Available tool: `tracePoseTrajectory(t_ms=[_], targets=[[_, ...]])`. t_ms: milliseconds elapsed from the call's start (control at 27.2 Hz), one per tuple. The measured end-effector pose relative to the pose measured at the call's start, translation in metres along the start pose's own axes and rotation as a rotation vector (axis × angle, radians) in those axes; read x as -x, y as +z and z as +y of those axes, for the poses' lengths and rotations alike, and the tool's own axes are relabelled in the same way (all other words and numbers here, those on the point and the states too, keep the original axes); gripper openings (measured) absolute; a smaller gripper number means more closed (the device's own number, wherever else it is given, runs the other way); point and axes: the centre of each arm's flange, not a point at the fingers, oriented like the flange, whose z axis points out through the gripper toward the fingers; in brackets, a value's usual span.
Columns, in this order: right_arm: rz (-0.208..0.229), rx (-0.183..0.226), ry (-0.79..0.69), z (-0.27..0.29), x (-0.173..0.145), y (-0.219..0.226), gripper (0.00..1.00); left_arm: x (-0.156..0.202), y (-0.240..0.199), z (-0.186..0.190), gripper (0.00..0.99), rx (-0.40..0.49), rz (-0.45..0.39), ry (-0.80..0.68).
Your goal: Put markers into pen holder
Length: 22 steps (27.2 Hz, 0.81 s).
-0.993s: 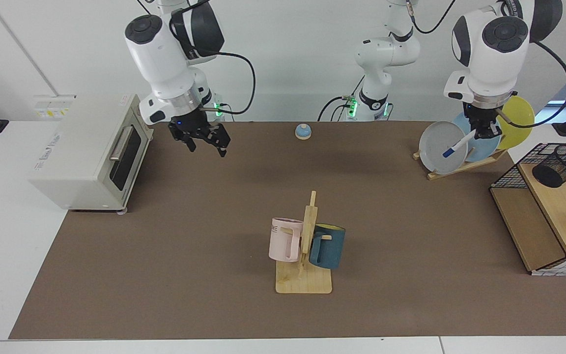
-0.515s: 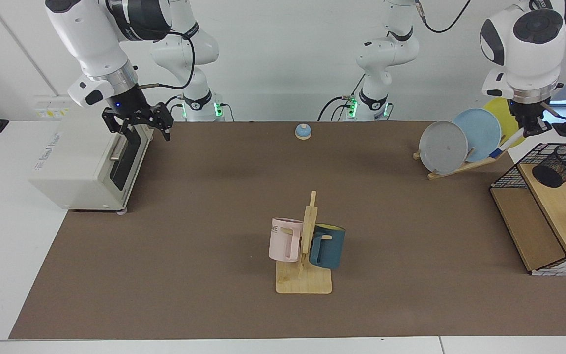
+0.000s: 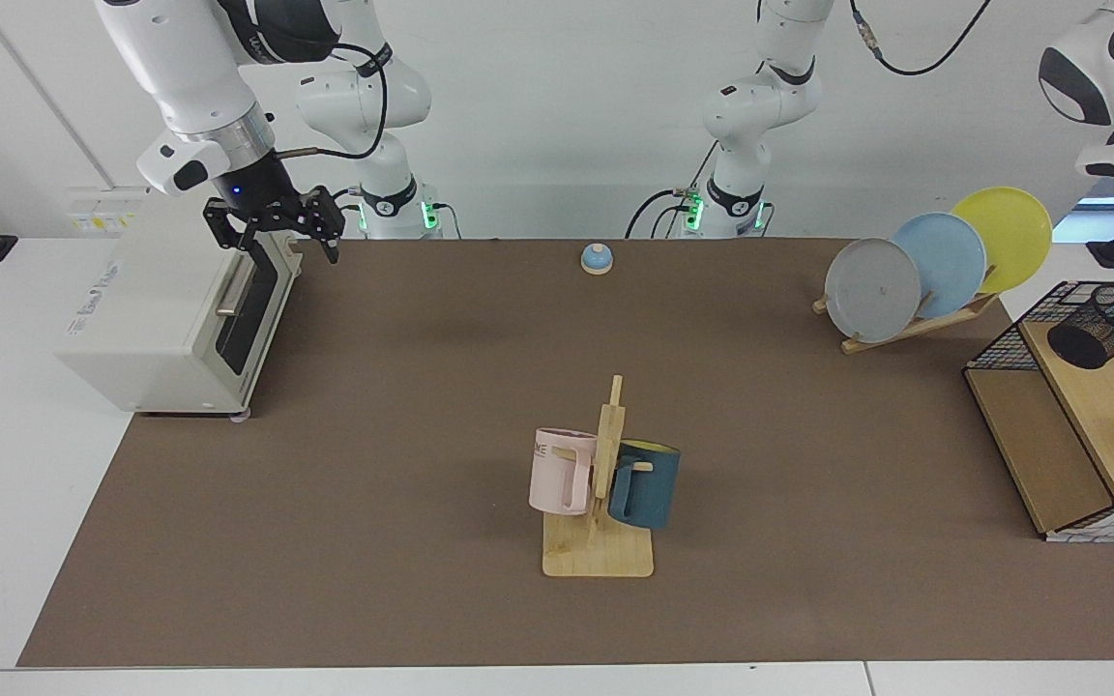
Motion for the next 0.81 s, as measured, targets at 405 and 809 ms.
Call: tracePoseTrajectory(t_ms=[405, 809], targets=[[0.001, 0.0, 0.0, 0.0, 0.0, -0.001, 1.0, 0.002, 0.013, -0.003, 0.189, -0.024, -0.034, 0.183], [-0.001, 0.146, -0.031, 0.008, 0.0, -0.002, 1.0, -0.019, 0.048, 0.005, 0.189, -0.005, -0.005, 0.229]])
